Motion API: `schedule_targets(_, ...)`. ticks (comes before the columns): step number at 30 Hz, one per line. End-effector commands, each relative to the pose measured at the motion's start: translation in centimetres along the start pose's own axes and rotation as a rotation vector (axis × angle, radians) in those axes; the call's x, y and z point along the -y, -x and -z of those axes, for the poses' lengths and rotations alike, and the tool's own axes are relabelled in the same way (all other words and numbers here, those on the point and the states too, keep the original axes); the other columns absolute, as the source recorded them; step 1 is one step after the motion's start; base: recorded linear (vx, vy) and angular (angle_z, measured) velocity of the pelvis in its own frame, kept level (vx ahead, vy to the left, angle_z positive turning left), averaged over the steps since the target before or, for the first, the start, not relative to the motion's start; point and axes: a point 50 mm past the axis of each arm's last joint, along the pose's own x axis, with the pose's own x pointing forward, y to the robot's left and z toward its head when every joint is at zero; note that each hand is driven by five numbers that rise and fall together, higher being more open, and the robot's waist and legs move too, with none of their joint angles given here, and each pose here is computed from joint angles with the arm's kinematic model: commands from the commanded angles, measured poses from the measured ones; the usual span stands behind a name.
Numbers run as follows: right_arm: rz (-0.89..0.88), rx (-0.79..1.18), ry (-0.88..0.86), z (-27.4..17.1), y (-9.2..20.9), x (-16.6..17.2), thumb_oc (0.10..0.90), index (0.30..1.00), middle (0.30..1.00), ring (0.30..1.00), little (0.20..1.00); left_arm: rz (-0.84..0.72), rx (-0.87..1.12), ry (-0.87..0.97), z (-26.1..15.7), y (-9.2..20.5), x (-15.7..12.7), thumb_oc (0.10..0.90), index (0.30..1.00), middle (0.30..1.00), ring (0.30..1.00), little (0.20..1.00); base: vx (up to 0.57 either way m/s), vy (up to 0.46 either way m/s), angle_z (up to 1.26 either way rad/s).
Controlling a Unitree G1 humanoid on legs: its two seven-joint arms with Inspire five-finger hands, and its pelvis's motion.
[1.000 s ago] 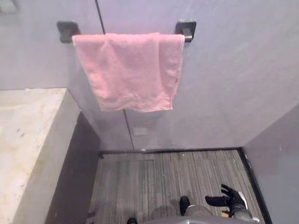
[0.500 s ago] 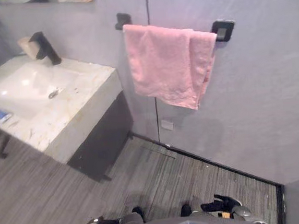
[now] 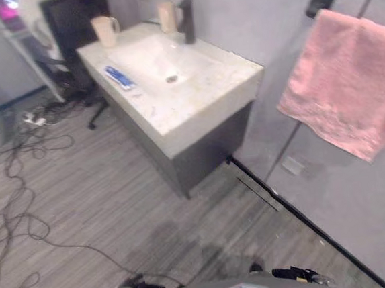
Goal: Organize the bathroom.
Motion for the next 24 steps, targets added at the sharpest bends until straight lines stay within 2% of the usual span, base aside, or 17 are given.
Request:
schedule_targets(1, 0.016, 0.031, 0.057, -2.1, -0.1, -0.4, 0.800, 0.900, 0.900, 0.900, 0.900, -0.008, 0.040, -0.169, -1.9, -0.1, -0.7, 0.800, 0.900, 0.900, 0.900, 0.900, -0.09, 0.368, 0.92)
schedule_targets(4, -0.002, 0.050, 0.093, -2.9, 0.0, -0.8, 0.800, 0.900, 0.900, 0.900, 0.900, -0.009, 0.040, -0.269, -2.2, -0.1, -0.2, 0.800, 0.900, 0.900, 0.900, 0.900, -0.06, 0.457, 0.68)
schedule_targets(8, -0.024, 0.059, 0.184, -3.2, 0.0, -1.2, 0.800, 0.900, 0.900, 0.900, 0.900, -0.031, 0.035, -0.291, -2.6, -0.1, -0.3, 0.800, 0.900, 0.900, 0.900, 0.900, -0.07, 0.358, 0.46)
schedule_targets(15, -0.030, -0.001, 0.191, -1.5, 0.0, -1.9, 0.800, 0.900, 0.900, 0.900, 0.900, -0.012, 0.081, -0.380, -4.8, -0.1, 0.2, 0.800, 0.900, 0.900, 0.900, 0.900, 0.11, 0.298, 0.57)
schedule_targets(24, -0.010, -0.070, 0.276, 0.3, 0.0, -1.6, 0.800, 0.900, 0.900, 0.900, 0.900, 0.016, 0.143, -0.328, -7.6, 0.1, 1.8, 0.800, 0.900, 0.900, 0.900, 0.900, 0.23, 0.131, 0.84)
